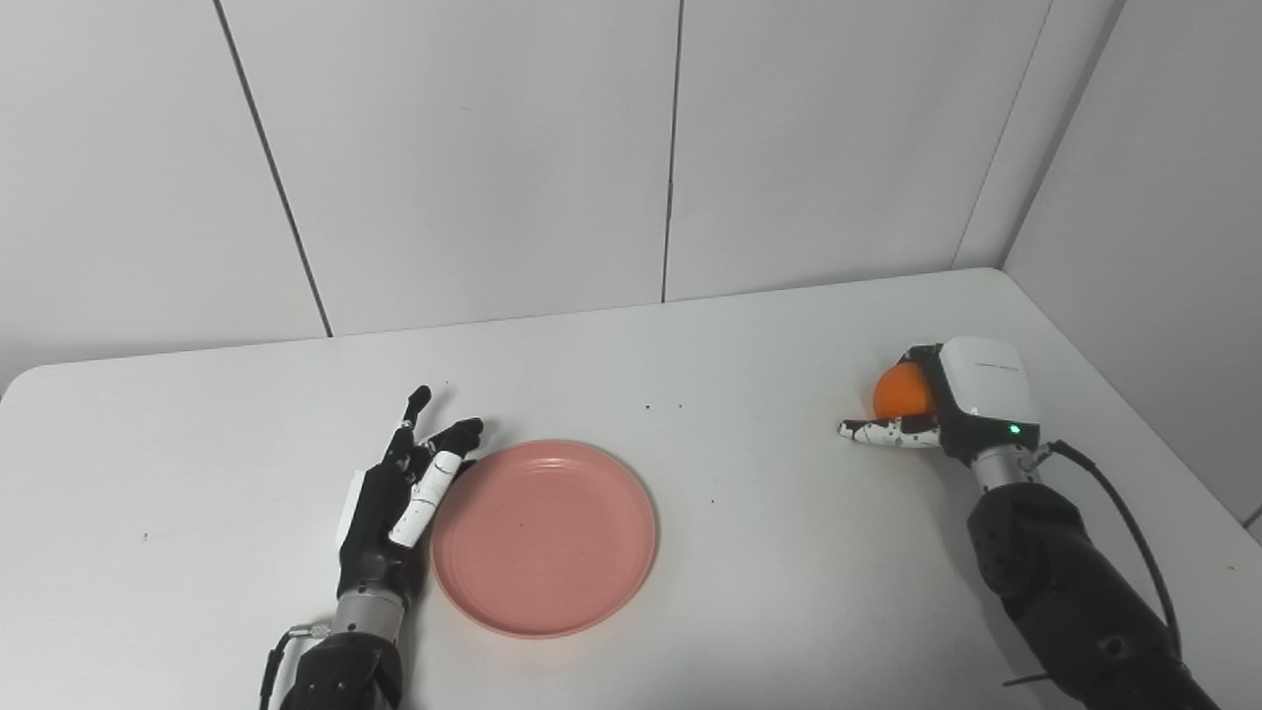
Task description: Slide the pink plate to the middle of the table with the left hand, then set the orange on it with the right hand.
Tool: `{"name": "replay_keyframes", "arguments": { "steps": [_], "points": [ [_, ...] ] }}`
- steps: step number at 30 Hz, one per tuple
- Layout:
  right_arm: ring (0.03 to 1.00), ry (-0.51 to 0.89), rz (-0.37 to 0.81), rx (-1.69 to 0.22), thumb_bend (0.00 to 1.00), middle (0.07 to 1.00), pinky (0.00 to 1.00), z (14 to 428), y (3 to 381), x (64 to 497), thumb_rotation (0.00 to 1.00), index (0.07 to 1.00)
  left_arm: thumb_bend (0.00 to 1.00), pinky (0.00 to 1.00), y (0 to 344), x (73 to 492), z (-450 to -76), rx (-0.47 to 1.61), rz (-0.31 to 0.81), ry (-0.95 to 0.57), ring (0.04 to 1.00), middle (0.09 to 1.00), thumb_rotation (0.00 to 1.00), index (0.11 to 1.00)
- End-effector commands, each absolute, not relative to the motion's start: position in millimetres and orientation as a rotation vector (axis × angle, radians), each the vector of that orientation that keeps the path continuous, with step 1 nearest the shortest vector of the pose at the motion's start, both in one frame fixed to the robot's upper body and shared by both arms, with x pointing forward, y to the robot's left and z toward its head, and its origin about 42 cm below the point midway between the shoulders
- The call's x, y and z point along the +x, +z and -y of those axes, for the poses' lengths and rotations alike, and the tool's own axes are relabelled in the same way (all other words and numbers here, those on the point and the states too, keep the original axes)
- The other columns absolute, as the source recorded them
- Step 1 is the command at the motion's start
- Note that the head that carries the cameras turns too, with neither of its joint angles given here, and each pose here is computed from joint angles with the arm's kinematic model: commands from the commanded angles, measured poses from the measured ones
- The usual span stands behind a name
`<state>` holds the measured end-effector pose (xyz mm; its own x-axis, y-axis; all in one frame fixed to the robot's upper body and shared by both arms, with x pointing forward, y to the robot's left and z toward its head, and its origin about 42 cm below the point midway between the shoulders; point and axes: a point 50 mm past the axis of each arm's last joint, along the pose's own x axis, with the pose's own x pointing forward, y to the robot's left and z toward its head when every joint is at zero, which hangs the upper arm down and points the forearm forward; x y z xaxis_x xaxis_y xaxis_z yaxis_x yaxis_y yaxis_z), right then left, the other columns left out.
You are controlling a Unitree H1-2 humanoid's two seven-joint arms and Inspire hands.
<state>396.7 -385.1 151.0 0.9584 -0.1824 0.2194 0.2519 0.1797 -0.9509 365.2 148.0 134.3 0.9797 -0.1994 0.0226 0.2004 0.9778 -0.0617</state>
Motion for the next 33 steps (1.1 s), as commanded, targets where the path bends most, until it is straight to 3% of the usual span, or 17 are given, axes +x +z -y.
{"name": "replay_keyframes", "arguments": {
  "steps": [1,19,24,33],
  "points": [
    [0.132,-0.291,0.11,-1.364,0.64,0.192,0.08,386,161,403,0.4,0.231,1.0,0.72,142,367,-143,-0.077,0.031,-0.218,0.784,0.735,0.66,0.941],
    [0.16,-0.248,0.094,-1.319,0.57,0.225,0.11,372,181,401,0.35,0.268,1.0,0.71,142,367,-144,-0.082,0.03,-0.22,0.786,0.728,0.65,0.941],
    [0.145,-0.25,0.149,-1.305,0.58,0.206,0.1,360,201,401,0.29,0.253,1.0,0.72,142,366,-143,-0.08,0.027,-0.222,0.786,0.734,0.65,0.941],
    [0.143,-0.258,0.234,-1.304,0.58,0.204,0.1,333,242,397,0.32,0.254,1.0,0.7,142,364,-139,-0.076,0.027,-0.218,0.782,0.736,0.65,0.94]
  ]
}}
